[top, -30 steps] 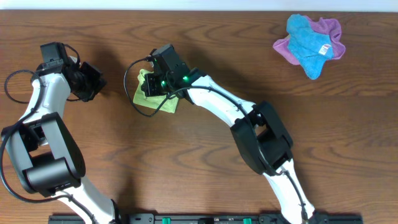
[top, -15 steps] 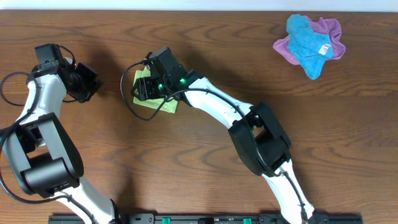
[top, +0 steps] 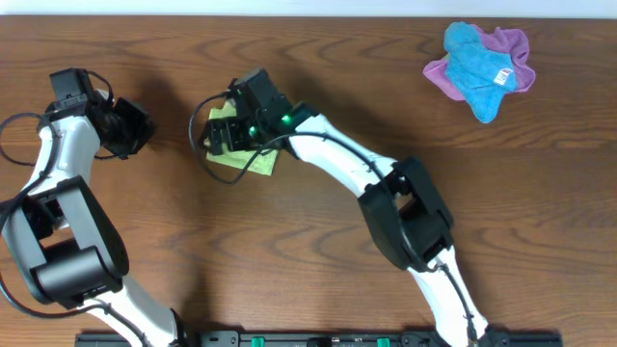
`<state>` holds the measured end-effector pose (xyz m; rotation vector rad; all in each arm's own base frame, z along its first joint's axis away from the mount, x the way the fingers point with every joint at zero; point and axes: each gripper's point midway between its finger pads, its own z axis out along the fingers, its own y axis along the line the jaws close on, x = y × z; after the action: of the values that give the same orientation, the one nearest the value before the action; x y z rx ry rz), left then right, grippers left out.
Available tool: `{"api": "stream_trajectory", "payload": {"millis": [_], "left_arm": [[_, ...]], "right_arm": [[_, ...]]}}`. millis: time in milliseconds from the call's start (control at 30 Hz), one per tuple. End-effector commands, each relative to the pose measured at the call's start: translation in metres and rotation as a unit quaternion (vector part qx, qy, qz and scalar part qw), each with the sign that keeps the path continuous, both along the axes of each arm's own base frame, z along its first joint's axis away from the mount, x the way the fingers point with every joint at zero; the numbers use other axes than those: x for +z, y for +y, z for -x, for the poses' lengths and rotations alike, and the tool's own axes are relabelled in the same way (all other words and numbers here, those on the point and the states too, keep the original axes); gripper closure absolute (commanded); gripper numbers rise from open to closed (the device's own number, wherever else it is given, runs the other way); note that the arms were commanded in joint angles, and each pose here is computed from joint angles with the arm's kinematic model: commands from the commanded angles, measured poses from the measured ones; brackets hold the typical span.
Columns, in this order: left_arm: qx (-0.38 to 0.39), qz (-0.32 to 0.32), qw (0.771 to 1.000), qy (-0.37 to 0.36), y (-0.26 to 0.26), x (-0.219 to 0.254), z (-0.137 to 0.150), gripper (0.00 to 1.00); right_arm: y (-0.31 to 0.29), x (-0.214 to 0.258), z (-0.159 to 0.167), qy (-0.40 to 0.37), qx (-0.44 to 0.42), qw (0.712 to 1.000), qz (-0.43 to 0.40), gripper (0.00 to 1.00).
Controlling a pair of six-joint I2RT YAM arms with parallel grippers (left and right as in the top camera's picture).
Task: Fold the cloth
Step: 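Release the folded towel with the right gripper and withdraw it right, then grasp the folded towel with the left gripper and carry it to the far left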
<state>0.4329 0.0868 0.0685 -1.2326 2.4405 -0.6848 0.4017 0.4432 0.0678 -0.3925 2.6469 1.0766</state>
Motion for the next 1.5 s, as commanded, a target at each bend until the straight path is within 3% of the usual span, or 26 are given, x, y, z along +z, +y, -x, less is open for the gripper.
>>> {"api": "stream_trajectory", "payload": {"millis": [0, 133, 233, 333, 467, 667, 933, 1133, 1467], "left_arm": [[0.000, -0.011, 1.000, -0.024, 0.006, 0.020, 0.002, 0.70], [-0.001, -0.013, 0.999, -0.030, 0.005, 0.026, 0.002, 0.50], [-0.005, -0.005, 1.000, -0.028, 0.002, 0.027, 0.004, 0.21], [-0.006, 0.005, 1.000, -0.020, -0.001, 0.026, 0.008, 0.04], [-0.008, 0.020, 1.000, 0.004, -0.008, 0.022, 0.018, 0.05], [-0.019, 0.057, 0.998, 0.025, -0.022, 0.022, 0.030, 0.05], [-0.046, 0.067, 0.995, 0.054, -0.045, 0.017, 0.041, 0.05], [-0.096, 0.068, 0.991, 0.059, -0.086, 0.014, 0.041, 0.05], [-0.100, 0.130, 0.983, 0.088, -0.125, -0.024, 0.068, 0.05]], "right_arm": [[-0.035, 0.048, -0.038, -0.061, -0.028, 0.998, 0.007, 0.01], [-0.079, 0.068, -0.049, -0.077, -0.028, 0.996, 0.036, 0.01], [-0.126, 0.087, -0.049, -0.106, -0.024, 0.989, 0.100, 0.01], [-0.160, 0.110, -0.036, -0.134, 0.001, 0.979, 0.155, 0.01], [-0.208, 0.135, -0.015, -0.138, -0.008, 0.964, 0.227, 0.01], [-0.262, 0.152, 0.024, -0.104, -0.008, 0.960, 0.259, 0.01], [-0.314, 0.125, 0.086, -0.088, -0.065, 0.962, 0.251, 0.01], [-0.357, 0.110, 0.139, -0.095, -0.189, 0.956, 0.206, 0.01], [-0.380, 0.107, 0.172, -0.102, -0.266, 0.942, 0.176, 0.01]]}}
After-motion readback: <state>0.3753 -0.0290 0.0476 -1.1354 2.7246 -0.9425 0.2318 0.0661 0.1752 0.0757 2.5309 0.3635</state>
